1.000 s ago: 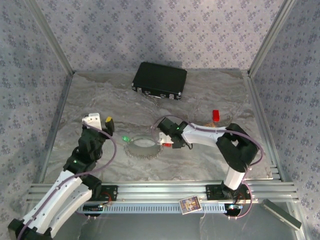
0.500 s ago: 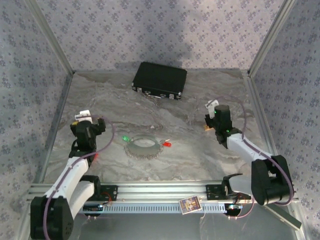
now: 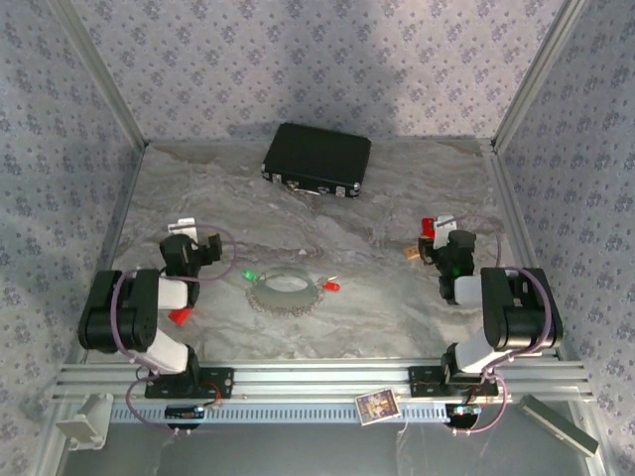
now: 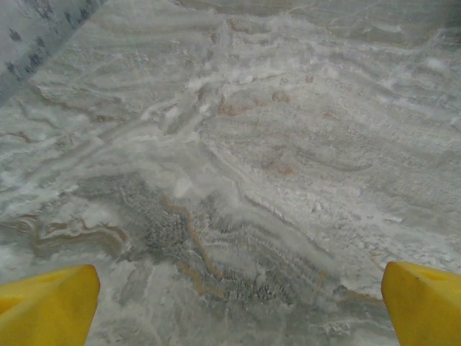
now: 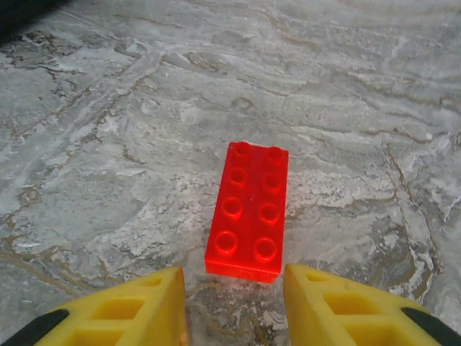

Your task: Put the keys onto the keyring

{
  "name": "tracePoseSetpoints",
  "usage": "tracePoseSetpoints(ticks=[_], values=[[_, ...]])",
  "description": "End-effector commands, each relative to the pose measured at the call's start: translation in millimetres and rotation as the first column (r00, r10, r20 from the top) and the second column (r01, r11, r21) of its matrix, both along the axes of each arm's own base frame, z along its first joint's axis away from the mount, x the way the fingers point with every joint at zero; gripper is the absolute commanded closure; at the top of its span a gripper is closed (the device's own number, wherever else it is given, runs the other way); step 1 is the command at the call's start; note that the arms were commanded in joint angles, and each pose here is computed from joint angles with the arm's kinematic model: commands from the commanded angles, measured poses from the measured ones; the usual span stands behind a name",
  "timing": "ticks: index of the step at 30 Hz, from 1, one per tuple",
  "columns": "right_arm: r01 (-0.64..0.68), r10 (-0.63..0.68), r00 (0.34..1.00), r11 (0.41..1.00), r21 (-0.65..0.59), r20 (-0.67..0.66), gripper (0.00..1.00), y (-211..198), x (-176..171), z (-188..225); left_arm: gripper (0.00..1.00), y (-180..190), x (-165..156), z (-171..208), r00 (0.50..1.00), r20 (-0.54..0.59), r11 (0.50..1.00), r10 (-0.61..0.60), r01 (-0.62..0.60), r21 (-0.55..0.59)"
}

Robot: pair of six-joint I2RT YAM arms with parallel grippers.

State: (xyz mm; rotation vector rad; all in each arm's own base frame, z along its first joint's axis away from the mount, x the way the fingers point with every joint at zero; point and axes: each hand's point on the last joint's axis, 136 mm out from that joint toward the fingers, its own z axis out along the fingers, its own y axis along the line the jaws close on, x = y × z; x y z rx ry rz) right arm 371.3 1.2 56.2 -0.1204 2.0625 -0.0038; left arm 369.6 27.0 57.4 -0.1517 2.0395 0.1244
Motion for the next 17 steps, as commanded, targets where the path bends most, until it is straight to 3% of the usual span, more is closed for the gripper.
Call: tracePoseSetpoints(ticks=[1,4,13,14,16,17], values=[[0.04,-0.045,0.996,0.997,0.064,0.077,0.55,-10,19,27,0.0,2,25,34,0.995,0.099,1.0,0.011,-0.012,0.006],[0.057,-0.061,0.995,0.997,0.059,0.081,0.52,-12,20,27,0.0,-10,26,34,0.995,0.098,0.999,-0.035,0.031,0.042],[0.086,-0.089,0.993,0.995,0.041,0.078,0.48,-14,20,27,0.0,-10,29,31,0.995,0.078,0.998,-0.067,0.067,0.001],[0.088,-0.091,0.993,0.995,0.041,0.081,0.44,-15,21,27,0.0,-10,29,31,0.995,0.077,0.998,-0.065,0.065,-0.001],[0.096,-0.098,0.992,0.995,0.034,0.079,0.01,-16,20,26,0.0,-10,29,31,0.995,0.077,0.998,-0.067,0.067,-0.001],[0.103,-0.105,0.991,0.994,0.026,0.084,0.01,-16,20,27,0.0,-11,29,31,0.994,0.081,0.997,-0.075,0.075,0.0]])
